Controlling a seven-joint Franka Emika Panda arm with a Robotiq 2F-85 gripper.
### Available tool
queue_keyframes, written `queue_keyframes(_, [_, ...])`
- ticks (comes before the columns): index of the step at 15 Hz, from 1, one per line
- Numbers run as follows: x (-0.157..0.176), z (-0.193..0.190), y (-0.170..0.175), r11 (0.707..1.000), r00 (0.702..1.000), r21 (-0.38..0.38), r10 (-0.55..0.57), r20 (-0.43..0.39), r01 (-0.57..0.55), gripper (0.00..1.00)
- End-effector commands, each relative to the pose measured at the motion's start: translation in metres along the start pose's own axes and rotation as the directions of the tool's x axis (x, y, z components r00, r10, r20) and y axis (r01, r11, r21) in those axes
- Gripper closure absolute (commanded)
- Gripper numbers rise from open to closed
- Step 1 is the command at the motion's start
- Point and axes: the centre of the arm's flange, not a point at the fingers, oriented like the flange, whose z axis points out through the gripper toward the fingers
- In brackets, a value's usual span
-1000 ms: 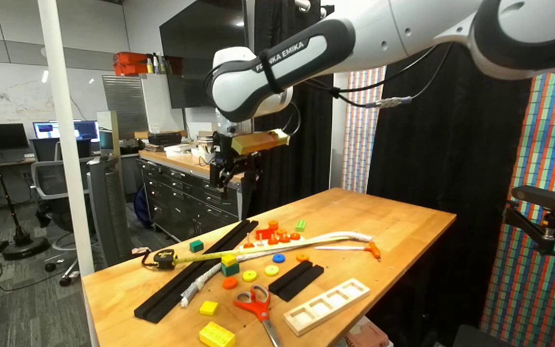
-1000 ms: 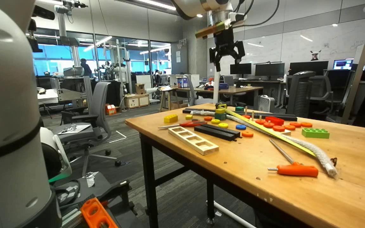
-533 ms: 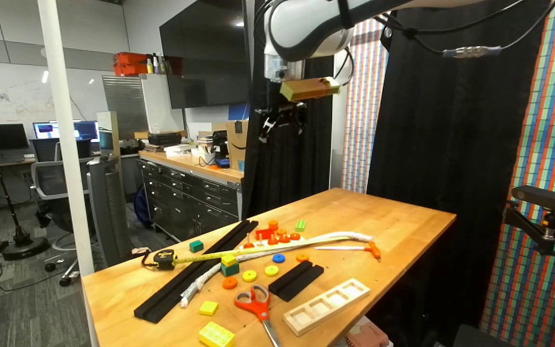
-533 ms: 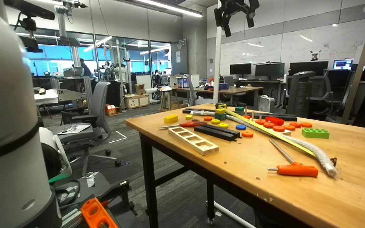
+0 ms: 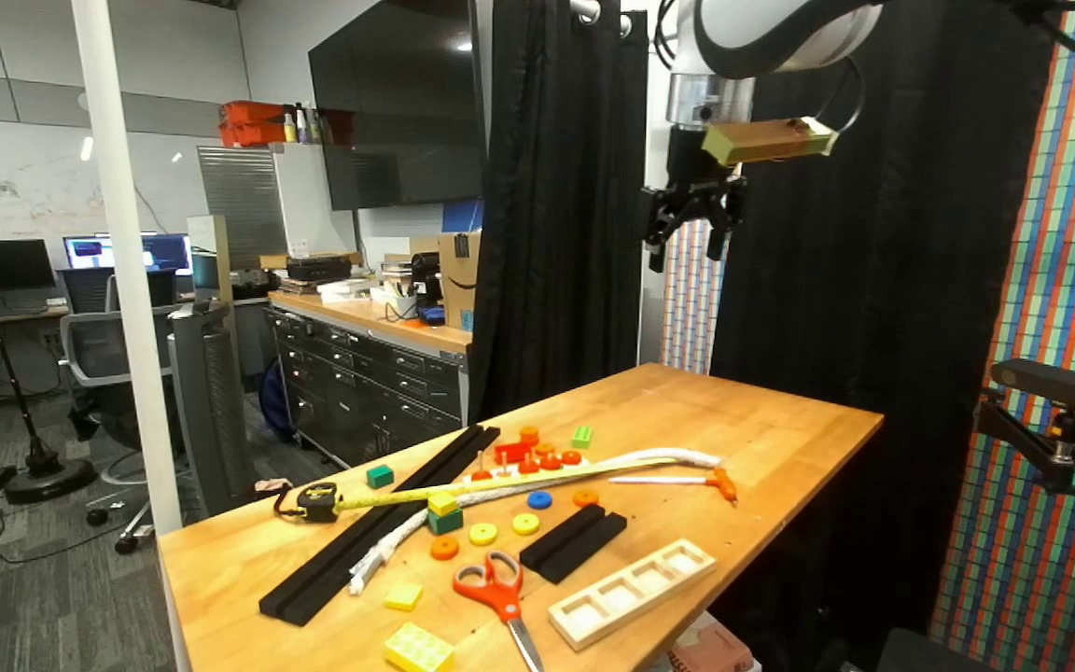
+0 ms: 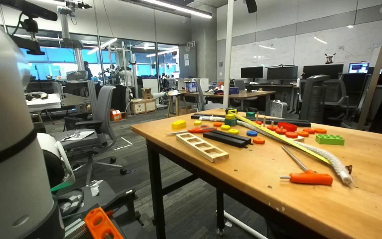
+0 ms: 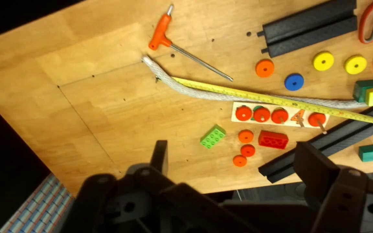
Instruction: Pick up the yellow block on the right side of the table and put it on top of the green block on the left
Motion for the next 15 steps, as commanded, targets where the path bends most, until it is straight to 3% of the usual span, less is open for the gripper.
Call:
queue_keyframes(1, [-0.057, 0.008, 0.037, 0.997, 0.999, 0.077, -0.030, 0.023, 0.028, 0.00])
queue_keyframes(6, [-0.096, 0.014, 0.038, 0.953, 0.986, 0.277, -0.148, 0.079, 0.121, 0.00])
queue_keyframes(11, [-0.125, 0.027, 0.045, 0.952, 0.971, 0.273, -0.184, 0.152, 0.138, 0.00])
queue_keyframes(12, [-0.108, 0.029, 0.038, 0.957, 0.973, 0.263, -0.171, 0.155, 0.126, 0.00])
queue_keyframes(15, [-0.116, 0.033, 0.039, 0.956, 0.971, 0.265, -0.175, 0.165, 0.127, 0.00])
